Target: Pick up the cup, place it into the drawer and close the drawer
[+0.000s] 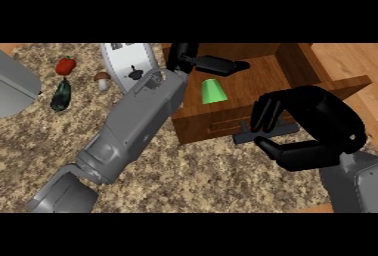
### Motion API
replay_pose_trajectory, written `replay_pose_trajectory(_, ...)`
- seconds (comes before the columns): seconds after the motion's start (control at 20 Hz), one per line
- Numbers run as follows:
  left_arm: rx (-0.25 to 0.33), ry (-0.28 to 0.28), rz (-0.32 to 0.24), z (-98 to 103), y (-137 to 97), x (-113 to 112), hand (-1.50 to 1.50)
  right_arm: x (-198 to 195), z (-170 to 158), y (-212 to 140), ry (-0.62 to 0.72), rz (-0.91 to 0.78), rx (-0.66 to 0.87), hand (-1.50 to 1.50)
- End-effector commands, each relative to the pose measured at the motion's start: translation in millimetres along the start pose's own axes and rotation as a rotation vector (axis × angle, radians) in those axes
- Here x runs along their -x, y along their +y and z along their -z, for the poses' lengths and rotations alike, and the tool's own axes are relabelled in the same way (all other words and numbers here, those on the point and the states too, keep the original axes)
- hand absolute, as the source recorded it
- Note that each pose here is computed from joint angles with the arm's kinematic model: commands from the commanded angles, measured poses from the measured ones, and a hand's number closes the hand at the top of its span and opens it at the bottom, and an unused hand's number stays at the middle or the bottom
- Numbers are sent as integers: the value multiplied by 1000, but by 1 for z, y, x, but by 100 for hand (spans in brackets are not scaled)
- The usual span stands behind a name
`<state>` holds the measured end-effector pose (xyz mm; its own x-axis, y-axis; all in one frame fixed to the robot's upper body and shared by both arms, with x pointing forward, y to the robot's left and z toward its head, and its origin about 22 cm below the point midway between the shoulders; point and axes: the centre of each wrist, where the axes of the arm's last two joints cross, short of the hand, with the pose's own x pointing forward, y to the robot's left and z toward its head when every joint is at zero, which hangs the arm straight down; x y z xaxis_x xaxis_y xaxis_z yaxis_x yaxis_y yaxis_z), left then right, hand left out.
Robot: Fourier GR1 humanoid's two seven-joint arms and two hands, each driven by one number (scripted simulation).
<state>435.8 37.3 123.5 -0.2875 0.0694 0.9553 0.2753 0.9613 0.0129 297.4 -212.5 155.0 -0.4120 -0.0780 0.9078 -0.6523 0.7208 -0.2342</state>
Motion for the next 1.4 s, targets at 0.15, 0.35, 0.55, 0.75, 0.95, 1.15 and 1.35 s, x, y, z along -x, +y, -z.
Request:
replay_pose_trajectory(0.15,-78,-74,-63,7,-2,-11,-150,4,-18,3,290,-185,-260,150)
replay_pose_trajectory(0.35,-139,-43,-70,5,1,-6,-150,4,-26,11,391,-374,-238,-150)
replay_pose_trajectory(0.55,-141,-59,-114,-1,5,3,-150,29,-35,26,457,-490,-184,-150)
replay_pose_trajectory(0.75,-153,-80,-143,-8,15,16,-150,78,-36,20,553,-532,-158,-150)
replay_pose_trajectory(0.95,-122,-91,-180,-13,26,18,-150,124,-21,27,655,-549,-247,-150)
replay_pose_trajectory(1.15,-152,-93,-188,-28,44,33,-150,163,-23,17,711,-568,-239,150)
replay_pose_trajectory(1.35,-137,-79,-199,-34,65,30,-150,180,-22,-7,709,-571,-151,150)
